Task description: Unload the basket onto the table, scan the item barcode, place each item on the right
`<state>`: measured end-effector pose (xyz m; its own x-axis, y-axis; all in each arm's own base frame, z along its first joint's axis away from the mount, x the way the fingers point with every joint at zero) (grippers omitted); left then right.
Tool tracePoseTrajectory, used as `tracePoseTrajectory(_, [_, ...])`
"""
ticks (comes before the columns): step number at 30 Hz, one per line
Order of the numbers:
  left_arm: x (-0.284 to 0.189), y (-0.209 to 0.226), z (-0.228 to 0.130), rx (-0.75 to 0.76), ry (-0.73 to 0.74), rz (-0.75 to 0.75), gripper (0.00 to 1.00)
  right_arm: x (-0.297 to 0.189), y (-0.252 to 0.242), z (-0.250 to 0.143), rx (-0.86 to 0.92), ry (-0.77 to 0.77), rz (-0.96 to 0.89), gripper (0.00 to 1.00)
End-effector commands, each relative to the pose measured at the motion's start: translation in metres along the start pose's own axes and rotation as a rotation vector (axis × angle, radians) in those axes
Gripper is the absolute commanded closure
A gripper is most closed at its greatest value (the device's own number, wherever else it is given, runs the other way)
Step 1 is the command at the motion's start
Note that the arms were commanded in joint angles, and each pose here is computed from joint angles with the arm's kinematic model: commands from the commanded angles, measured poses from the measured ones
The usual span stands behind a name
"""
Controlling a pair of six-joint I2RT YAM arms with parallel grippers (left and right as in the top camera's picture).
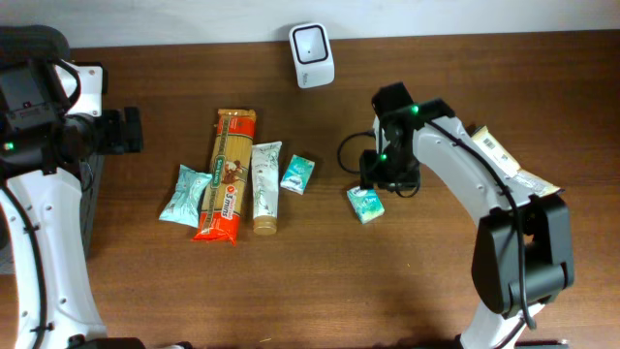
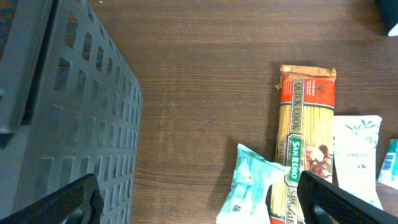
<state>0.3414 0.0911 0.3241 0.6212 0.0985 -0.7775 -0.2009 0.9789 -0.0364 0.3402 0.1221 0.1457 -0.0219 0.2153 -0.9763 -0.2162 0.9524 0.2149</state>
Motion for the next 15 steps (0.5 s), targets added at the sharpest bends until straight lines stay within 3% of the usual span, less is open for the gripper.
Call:
tracePoseTrajectory(1, [-0.004, 0.001, 0.002, 0.017, -0.012, -0.001, 0.01, 0.026, -0.016, -0.014, 0.025, 0.029, 0.132, 0.46])
tracePoseTrajectory(10, [-0.004, 0.001, 0.002, 0.017, -0.012, -0.001, 0.01, 0.068, -0.029, -0.034, 0.063, 0.008, 0.199, 0.65])
tracePoseTrajectory(13, [-0.004, 0.001, 0.002, 0.017, -0.012, -0.001, 0.01, 0.077, -0.031, -0.037, 0.07, -0.018, 0.199, 0.96])
tracePoseTrajectory(15, [-0.004, 0.001, 0.002, 0.017, -0.012, -0.001, 0.01, 0.074, -0.029, -0.036, 0.088, -0.014, 0.223, 0.96])
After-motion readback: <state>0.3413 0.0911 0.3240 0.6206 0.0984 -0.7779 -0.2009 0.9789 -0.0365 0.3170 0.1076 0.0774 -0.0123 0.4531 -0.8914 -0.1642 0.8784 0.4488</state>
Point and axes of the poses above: each gripper's point midway between its finger pads, its own x axis out along the fingers, its own y axis along the line the jaws close on, z = x × y, the point moved 8 cm from there along -x, back along the fingers, and after that the axes turned 12 degrees about -x, right-handed, at the moved point
